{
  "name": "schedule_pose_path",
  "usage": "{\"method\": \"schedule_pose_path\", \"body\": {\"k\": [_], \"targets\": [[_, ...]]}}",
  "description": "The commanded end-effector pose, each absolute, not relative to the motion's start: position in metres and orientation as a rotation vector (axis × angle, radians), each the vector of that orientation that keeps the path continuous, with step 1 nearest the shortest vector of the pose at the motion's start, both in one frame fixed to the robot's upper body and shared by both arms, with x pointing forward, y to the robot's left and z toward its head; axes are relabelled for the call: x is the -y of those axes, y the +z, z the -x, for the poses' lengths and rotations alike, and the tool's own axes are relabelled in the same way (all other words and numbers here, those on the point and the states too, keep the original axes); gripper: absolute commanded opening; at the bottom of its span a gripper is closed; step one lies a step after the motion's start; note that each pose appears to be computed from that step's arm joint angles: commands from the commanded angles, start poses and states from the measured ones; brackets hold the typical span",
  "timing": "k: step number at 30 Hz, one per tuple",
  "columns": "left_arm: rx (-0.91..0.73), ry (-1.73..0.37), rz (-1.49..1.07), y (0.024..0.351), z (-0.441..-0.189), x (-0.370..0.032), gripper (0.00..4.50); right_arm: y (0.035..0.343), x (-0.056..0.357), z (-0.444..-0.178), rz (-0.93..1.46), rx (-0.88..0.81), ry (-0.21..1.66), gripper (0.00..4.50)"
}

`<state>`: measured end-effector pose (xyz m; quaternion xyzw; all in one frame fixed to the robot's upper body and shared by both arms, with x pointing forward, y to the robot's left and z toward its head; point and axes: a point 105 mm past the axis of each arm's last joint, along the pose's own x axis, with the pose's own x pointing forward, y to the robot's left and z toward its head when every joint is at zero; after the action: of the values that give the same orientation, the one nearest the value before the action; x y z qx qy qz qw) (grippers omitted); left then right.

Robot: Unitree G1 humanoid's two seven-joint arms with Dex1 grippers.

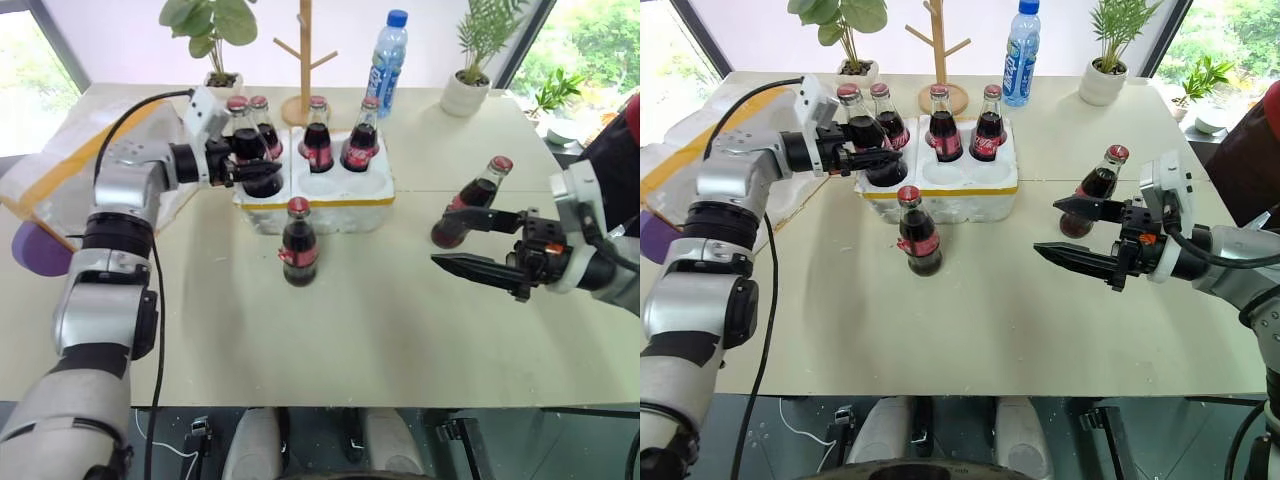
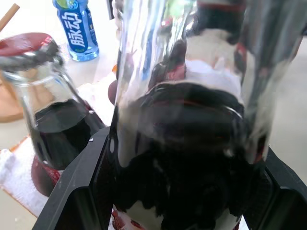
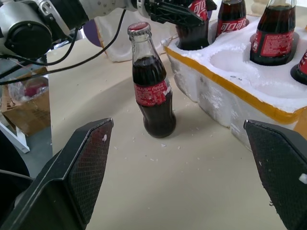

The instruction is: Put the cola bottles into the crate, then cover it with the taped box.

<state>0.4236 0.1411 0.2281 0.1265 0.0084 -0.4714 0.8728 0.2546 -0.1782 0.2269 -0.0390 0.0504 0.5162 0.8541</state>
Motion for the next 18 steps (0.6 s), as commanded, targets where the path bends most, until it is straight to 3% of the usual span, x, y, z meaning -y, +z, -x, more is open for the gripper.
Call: {"method": "schedule_pose_path", "body": {"k": [1,4,8,13,18], "targets": [[0.097,-0.956,-0.277,0.252,-0.429,-0.127,2.66,0.229,0.174,-0.26,0.11,-0.069,1.077,4.5],[0.055,-0.967,-0.283,0.233,-0.429,-0.122,2.66,0.222,0.169,-0.27,0.131,-0.074,1.059,4.5],[0.025,-0.999,-0.281,0.222,-0.422,-0.125,4.48,0.211,0.16,-0.279,0.15,-0.104,1.064,4.5],[0.074,-1.017,-0.229,0.247,-0.406,-0.147,4.48,0.211,0.14,-0.28,0.158,-0.08,1.127,4.5],[0.067,-1.178,-0.19,0.28,-0.352,-0.17,4.48,0.206,0.117,-0.278,0.145,-0.081,1.225,4.5]]}}
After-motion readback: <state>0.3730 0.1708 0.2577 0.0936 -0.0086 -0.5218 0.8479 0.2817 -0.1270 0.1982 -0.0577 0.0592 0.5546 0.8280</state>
